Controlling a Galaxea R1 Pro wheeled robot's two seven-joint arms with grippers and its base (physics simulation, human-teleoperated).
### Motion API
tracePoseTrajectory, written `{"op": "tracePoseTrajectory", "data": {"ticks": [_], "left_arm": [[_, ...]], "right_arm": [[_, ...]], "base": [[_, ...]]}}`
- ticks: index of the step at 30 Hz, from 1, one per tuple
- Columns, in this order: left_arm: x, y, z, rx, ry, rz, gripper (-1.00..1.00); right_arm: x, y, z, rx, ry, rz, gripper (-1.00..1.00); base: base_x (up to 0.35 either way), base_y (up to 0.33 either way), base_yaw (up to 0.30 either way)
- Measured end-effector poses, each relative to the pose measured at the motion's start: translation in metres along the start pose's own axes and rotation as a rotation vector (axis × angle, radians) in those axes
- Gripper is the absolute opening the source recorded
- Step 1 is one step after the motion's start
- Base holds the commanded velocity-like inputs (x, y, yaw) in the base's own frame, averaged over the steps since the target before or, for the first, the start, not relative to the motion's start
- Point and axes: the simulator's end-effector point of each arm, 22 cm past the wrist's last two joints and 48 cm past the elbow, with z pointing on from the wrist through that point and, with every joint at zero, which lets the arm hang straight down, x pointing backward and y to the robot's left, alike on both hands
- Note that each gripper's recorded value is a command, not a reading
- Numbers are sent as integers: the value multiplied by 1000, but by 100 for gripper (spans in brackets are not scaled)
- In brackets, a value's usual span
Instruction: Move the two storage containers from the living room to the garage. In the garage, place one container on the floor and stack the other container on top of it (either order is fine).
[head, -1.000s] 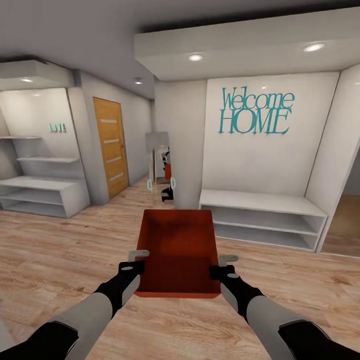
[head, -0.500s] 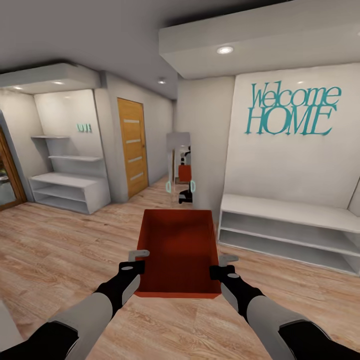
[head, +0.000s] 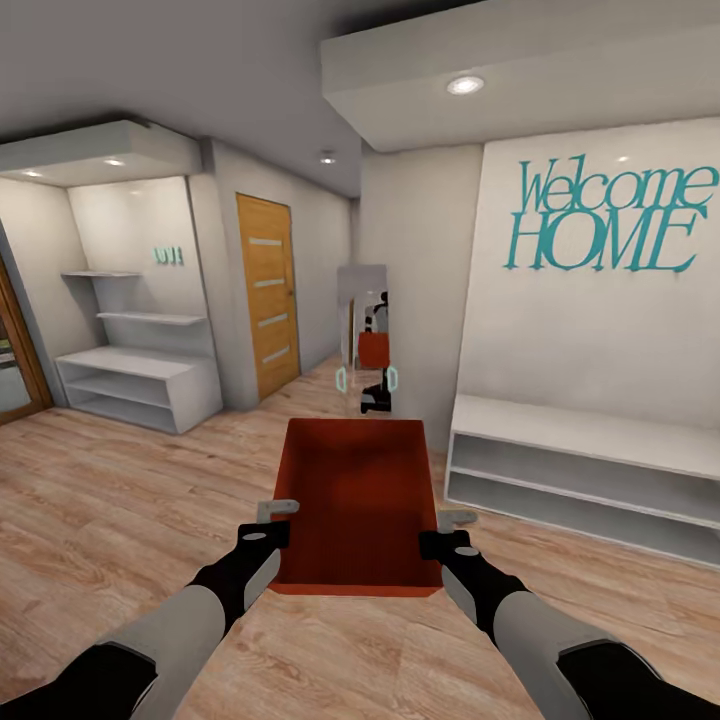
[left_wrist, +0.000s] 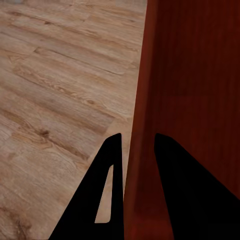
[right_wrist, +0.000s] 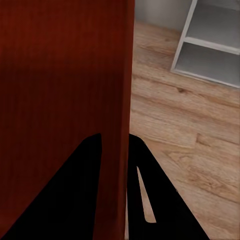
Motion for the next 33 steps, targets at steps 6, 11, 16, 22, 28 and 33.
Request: {"op": "tracePoseTrajectory", "data": {"ticks": [6, 11, 16, 22, 28, 33], "left_arm": [[0, 0, 0, 0, -1, 0, -100], [0, 0, 0, 0, -2, 0, -100], [0, 0, 0, 1, 1, 1, -100], [0, 0, 0, 0, 2, 1, -100], [0, 0, 0, 0, 2, 0, -100], [0, 0, 0, 0, 1, 0, -100]], "right_arm": [[0, 0, 0, 0, -1, 0, -100], [0, 0, 0, 0, -1, 0, -100], [0, 0, 0, -1, 1, 1, -100], [0, 0, 0, -1, 2, 1, -100], [0, 0, 0, -1, 2, 0, -100], [0, 0, 0, -1, 1, 1, -100]], "base": [[322, 0, 0], [322, 0, 30], [322, 0, 211], [322, 0, 264], [322, 0, 268], [322, 0, 269]]}}
